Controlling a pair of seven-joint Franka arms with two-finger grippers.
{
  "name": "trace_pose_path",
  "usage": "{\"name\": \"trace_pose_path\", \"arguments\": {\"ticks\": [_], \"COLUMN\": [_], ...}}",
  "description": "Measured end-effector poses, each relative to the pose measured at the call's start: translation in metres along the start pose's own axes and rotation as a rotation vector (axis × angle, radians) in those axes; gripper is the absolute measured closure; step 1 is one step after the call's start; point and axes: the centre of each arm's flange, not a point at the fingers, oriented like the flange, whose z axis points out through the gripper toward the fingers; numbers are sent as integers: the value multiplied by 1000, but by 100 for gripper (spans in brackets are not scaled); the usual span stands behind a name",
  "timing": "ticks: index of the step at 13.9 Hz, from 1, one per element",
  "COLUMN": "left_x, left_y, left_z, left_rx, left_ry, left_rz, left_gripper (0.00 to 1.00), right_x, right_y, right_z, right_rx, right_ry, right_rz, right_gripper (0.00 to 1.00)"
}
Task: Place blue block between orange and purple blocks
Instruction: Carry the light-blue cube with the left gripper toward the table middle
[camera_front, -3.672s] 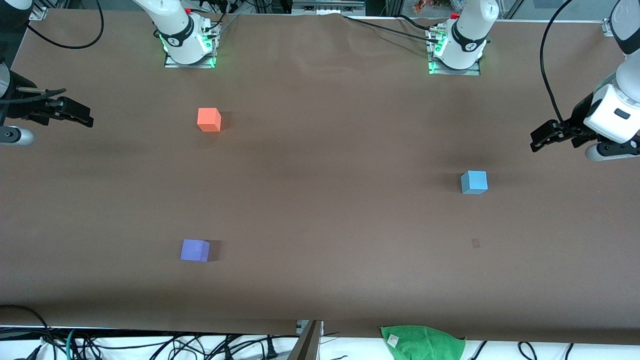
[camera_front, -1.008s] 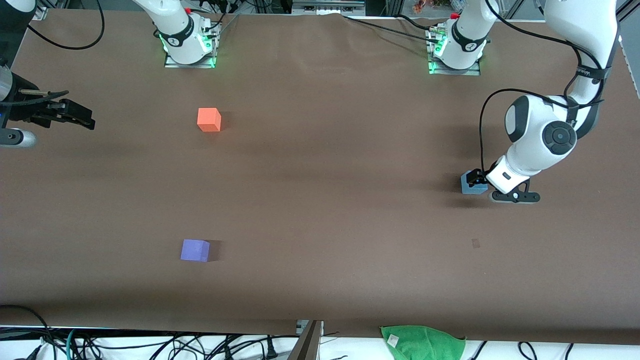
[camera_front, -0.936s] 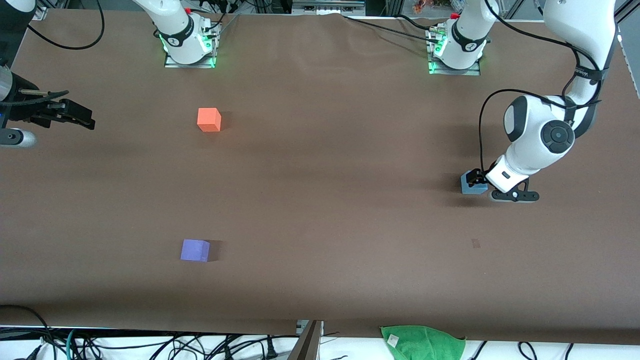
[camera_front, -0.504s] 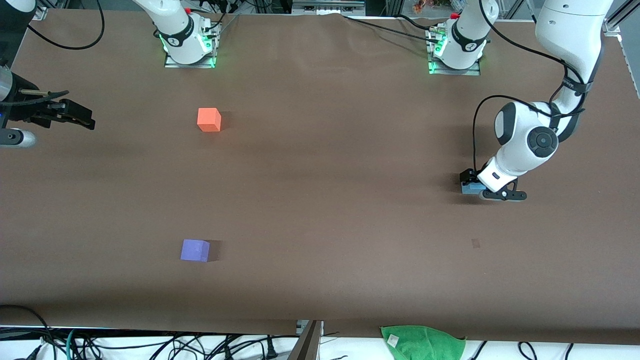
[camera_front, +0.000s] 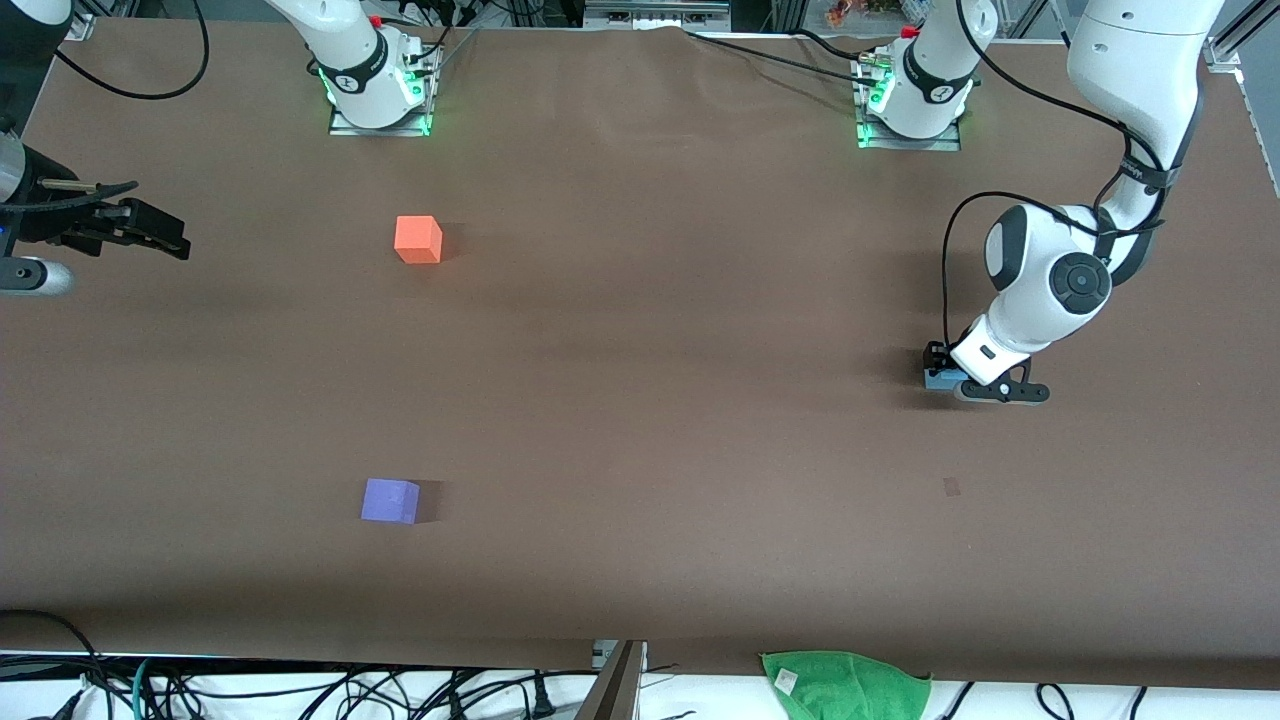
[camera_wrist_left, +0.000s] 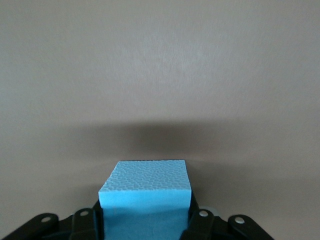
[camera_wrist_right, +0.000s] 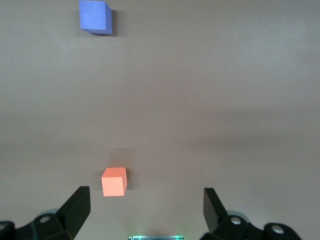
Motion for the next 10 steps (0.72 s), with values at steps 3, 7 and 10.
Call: {"name": "trace_pose_path", "arguments": {"ticks": [3, 7, 10], "left_x": [24, 52, 51], "left_y": [35, 140, 235], "left_z": [-52, -134, -174], "left_rx": [-27, -104, -175], "left_ry": [88, 114, 115], "left_rz": [-51, -120, -194], "left_gripper": [42, 46, 46], "right_x": [5, 18, 26], "right_y": [-1, -2, -10], "right_z": [8, 27, 41], "right_rx": [-1, -3, -7], "right_ry": [-14, -34, -55], "right_rz": [-1, -2, -13], "right_gripper": [0, 0, 0]}}
